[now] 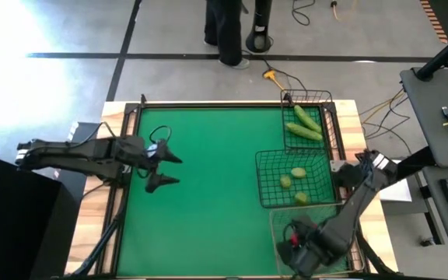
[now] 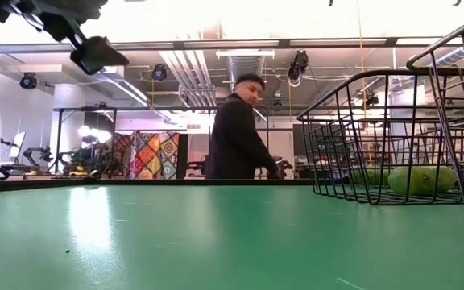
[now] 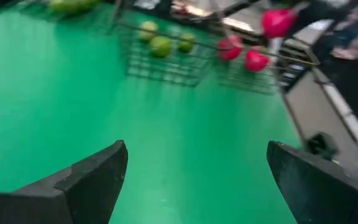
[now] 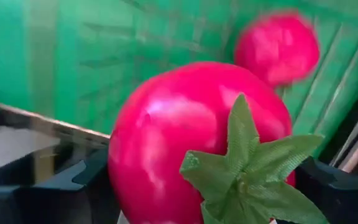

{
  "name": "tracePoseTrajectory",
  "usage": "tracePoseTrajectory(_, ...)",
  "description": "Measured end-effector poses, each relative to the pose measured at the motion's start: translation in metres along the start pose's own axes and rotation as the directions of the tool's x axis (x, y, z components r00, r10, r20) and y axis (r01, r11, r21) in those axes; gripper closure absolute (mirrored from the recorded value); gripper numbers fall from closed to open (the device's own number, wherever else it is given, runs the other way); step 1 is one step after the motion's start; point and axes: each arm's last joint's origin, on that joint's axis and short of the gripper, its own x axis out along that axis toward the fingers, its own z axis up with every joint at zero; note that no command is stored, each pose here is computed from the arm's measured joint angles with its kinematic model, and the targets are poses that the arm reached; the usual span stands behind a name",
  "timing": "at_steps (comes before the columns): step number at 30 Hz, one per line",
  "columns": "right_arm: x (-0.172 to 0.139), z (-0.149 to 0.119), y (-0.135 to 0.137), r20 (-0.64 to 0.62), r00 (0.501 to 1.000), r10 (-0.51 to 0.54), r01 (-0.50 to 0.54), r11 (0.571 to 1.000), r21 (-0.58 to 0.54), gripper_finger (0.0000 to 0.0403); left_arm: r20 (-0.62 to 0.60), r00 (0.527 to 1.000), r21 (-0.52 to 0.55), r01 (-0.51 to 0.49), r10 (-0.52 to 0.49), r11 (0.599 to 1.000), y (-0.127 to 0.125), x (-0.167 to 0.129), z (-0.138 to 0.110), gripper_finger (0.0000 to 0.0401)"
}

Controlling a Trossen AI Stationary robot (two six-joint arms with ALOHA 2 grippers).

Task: Sort produce into baskets
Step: Put the tomato into the gold wire basket, then return to Home Position

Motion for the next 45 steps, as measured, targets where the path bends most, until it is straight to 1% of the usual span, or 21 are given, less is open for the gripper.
tracePoseTrajectory(4, 0.035, -0.008, -0.009, -0.071, 0.996, -0.045, 0.053, 0.993, 0.109, 0.0107, 0.003, 0.997, 0.044, 0.082, -0.083, 0.996, -0.005, -0.014, -0.002, 0.0035)
tracePoseTrajectory(6, 0.049, -0.005, -0.014, -0.08, 0.993, -0.085, 0.097, 0.982, 0.161, 0.0106, 0.002, 0.992, 0.072, 0.123, -0.123, 0.99, -0.008, -0.022, -0.005, 0.0035)
tracePoseTrajectory(8, 0.058, 0.0, -0.016, -0.073, 0.992, -0.101, 0.114, 0.976, 0.188, 0.0105, 0.004, 0.986, 0.102, 0.168, -0.169, 0.981, -0.011, -0.03, -0.007, 0.0035)
tracePoseTrajectory(11, 0.064, 0.011, -0.014, -0.079, 0.993, -0.085, 0.099, 0.976, 0.195, 0.0096, 0.005, 0.968, 0.137, 0.249, -0.252, 0.959, -0.017, -0.042, -0.011, 0.0035)
tracePoseTrajectory(14, 0.069, 0.022, -0.014, -0.074, 0.993, -0.09, 0.104, 0.974, 0.2, 0.0077, 0.018, 0.945, 0.169, 0.318, -0.325, 0.933, -0.022, -0.054, -0.015, 0.0035)
tracePoseTrajectory(19, 0.082, 0.031, -0.022, -0.101, 0.993, -0.057, 0.075, 0.979, 0.191, 0.0046, 0.05, 0.927, 0.185, 0.357, -0.371, 0.916, -0.024, -0.069, -0.019, 0.0035)
tracePoseTrajectory(23, 0.087, 0.034, -0.028, -0.102, 0.993, -0.057, 0.076, 0.977, 0.197, 0.0038, 0.083, 0.919, 0.184, 0.365, -0.385, 0.913, -0.024, -0.076, -0.02, 0.0035)
tracePoseTrajectory(29, 0.073, 0.036, -0.033, -0.122, 0.992, -0.018, 0.039, 0.985, 0.169, 0.0038, 0.113, 0.912, 0.174, 0.373, -0.395, 0.911, -0.022, -0.086, -0.023, 0.0035)
tracePoseTrajectory(32, 0.064, 0.037, -0.036, -0.132, 0.991, 0.004, 0.017, 0.988, 0.156, 0.0037, 0.117, 0.911, 0.145, 0.379, -0.396, 0.914, -0.021, -0.09, -0.026, 0.0035)
tracePoseTrajectory(34, 0.057, 0.038, -0.038, -0.14, 0.99, 0.023, -0.002, 0.989, 0.148, 0.0037, 0.116, 0.911, 0.094, 0.386, -0.396, 0.918, -0.021, -0.092, -0.028, 0.0035)
tracePoseTrajectory(36, 0.048, 0.039, -0.041, -0.154, 0.987, 0.052, -0.03, 0.989, 0.143, 0.0037, 0.126, 0.91, 0.012, 0.397, -0.395, 0.918, -0.02, -0.094, -0.028, 0.0035)
tracePoseTrajectory(39, 0.033, 0.042, -0.044, -0.182, 0.976, 0.12, -0.094, 0.985, 0.144, 0.0037, 0.158, 0.922, -0.119, 0.373, -0.353, 0.92, -0.019, -0.095, -0.027, 0.0035)
tracePoseTrajectory(40, 0.027, 0.045, -0.045, -0.191, 0.971, 0.145, -0.116, 0.981, 0.153, 0.0037, 0.174, 0.925, -0.153, 0.365, -0.338, 0.918, -0.019, -0.096, -0.027, 0.0035)
tracePoseTrajectory(41, 0.021, 0.048, -0.046, -0.199, 0.965, 0.169, -0.137, 0.977, 0.166, 0.0037, 0.193, 0.924, -0.165, 0.363, -0.331, 0.917, -0.019, -0.096, -0.025, 0.0035)
tracePoseTrajectory(42, 0.015, 0.052, -0.047, -0.205, 0.959, 0.196, -0.161, 0.971, 0.177, 0.0037, 0.204, 0.923, -0.153, 0.358, -0.325, 0.921, -0.018, -0.097, -0.025, 0.0035)
tracePoseTrajectory(45, 0.003, 0.065, -0.046, -0.204, 0.94, 0.274, -0.233, 0.951, 0.201, 0.0037, 0.204, 0.921, -0.034, 0.345, -0.331, 0.938, -0.018, -0.098, -0.027, 0.0035)
